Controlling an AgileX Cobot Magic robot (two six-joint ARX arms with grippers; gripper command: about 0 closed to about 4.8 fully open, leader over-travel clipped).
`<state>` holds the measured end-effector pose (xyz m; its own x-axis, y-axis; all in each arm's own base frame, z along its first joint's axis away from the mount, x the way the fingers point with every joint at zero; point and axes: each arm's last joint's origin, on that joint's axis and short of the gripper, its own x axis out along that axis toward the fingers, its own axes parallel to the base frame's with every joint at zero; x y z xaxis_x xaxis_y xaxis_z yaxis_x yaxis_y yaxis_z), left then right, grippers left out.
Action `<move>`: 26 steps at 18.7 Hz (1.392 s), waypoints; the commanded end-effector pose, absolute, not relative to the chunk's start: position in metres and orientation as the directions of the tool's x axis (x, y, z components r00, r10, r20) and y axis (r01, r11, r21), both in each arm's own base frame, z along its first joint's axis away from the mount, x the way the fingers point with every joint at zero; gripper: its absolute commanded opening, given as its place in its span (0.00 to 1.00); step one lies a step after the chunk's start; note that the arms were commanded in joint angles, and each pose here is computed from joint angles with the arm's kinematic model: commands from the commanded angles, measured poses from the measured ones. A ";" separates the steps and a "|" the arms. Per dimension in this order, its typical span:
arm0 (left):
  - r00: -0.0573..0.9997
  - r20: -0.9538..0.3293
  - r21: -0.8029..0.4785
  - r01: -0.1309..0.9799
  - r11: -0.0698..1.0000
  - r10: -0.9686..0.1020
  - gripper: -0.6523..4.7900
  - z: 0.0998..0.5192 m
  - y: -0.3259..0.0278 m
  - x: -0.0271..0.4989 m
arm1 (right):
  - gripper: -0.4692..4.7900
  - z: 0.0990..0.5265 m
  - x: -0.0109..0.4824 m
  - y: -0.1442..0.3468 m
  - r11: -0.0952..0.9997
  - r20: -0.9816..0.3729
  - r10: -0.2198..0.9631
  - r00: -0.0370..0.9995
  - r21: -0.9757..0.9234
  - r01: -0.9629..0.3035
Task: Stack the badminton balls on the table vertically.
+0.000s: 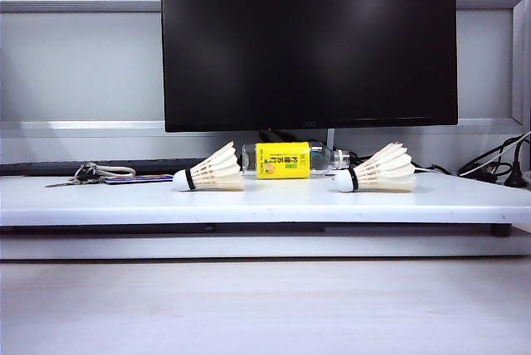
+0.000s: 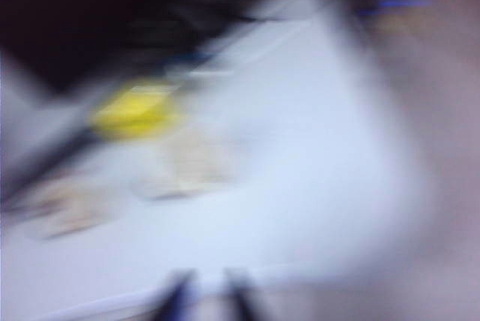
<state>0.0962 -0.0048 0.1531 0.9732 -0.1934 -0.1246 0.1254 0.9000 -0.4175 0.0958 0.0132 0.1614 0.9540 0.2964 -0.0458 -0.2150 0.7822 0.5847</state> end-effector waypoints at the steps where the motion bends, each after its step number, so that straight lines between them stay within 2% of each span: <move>1: 0.962 -0.076 -0.485 0.195 0.853 -0.263 0.17 0.157 -0.007 0.096 | 0.40 0.191 0.090 0.018 0.740 0.157 0.472 0.868 0.465 -0.486; 3: 0.962 -0.074 -0.503 0.192 0.843 -0.263 0.17 0.157 -0.007 0.096 | 0.42 0.209 0.083 0.018 0.789 0.130 0.468 0.874 0.383 -0.480; 5: 0.958 -0.074 -0.505 0.204 0.838 -0.278 0.17 0.157 -0.007 0.096 | 0.42 0.229 0.077 0.016 0.838 0.029 0.428 0.903 0.363 -0.409; 7: 0.948 -0.073 -0.507 0.231 0.830 -0.309 0.17 0.157 -0.008 0.096 | 0.43 0.250 0.081 0.017 0.858 -0.115 0.436 0.893 0.354 -0.373; 9: 0.942 -0.072 -0.508 0.250 0.825 -0.329 0.17 0.157 -0.009 0.096 | 0.47 0.272 0.094 0.021 0.868 -0.273 0.470 0.840 0.317 -0.382; 11: 0.934 -0.072 -0.507 0.268 0.819 -0.350 0.17 0.157 -0.009 0.095 | 0.49 0.299 0.115 0.028 0.858 -0.415 0.512 0.752 0.199 -0.474; 13: 0.918 -0.071 -0.506 0.305 0.807 -0.391 0.17 0.157 -0.011 0.095 | 0.49 0.326 0.138 0.040 0.813 -0.546 0.511 0.664 0.055 -0.580; 15: 0.893 -0.072 -0.488 0.357 0.797 -0.444 0.17 0.157 -0.012 0.094 | 0.49 0.348 0.166 0.063 0.760 -0.643 0.492 0.587 -0.012 -0.650; 18: 0.866 -0.105 -0.467 0.392 0.793 -0.490 0.17 0.153 -0.014 0.093 | 0.49 0.354 0.204 0.109 0.648 -0.785 0.389 0.482 -0.139 -0.749; 19: 0.858 -0.118 -0.464 0.397 0.792 -0.500 0.17 0.152 -0.014 0.093 | 0.49 0.349 0.217 0.130 0.589 -0.835 0.318 0.448 -0.196 -0.784; 22: 0.837 -0.113 -0.446 0.438 0.780 -0.535 0.17 0.152 -0.015 0.092 | 0.49 0.328 0.240 0.171 0.447 -0.881 0.105 0.461 -0.372 -0.814; 24: 0.829 -0.112 -0.447 0.451 0.773 -0.548 0.17 0.152 -0.015 0.092 | 0.49 0.312 0.250 0.190 0.342 -0.888 0.063 0.455 -0.409 -0.846; 26: 0.817 -0.110 -0.447 0.468 0.762 -0.567 0.17 0.152 -0.016 0.092 | 0.50 0.302 0.259 0.199 0.268 -0.863 -0.001 0.506 -0.488 -0.831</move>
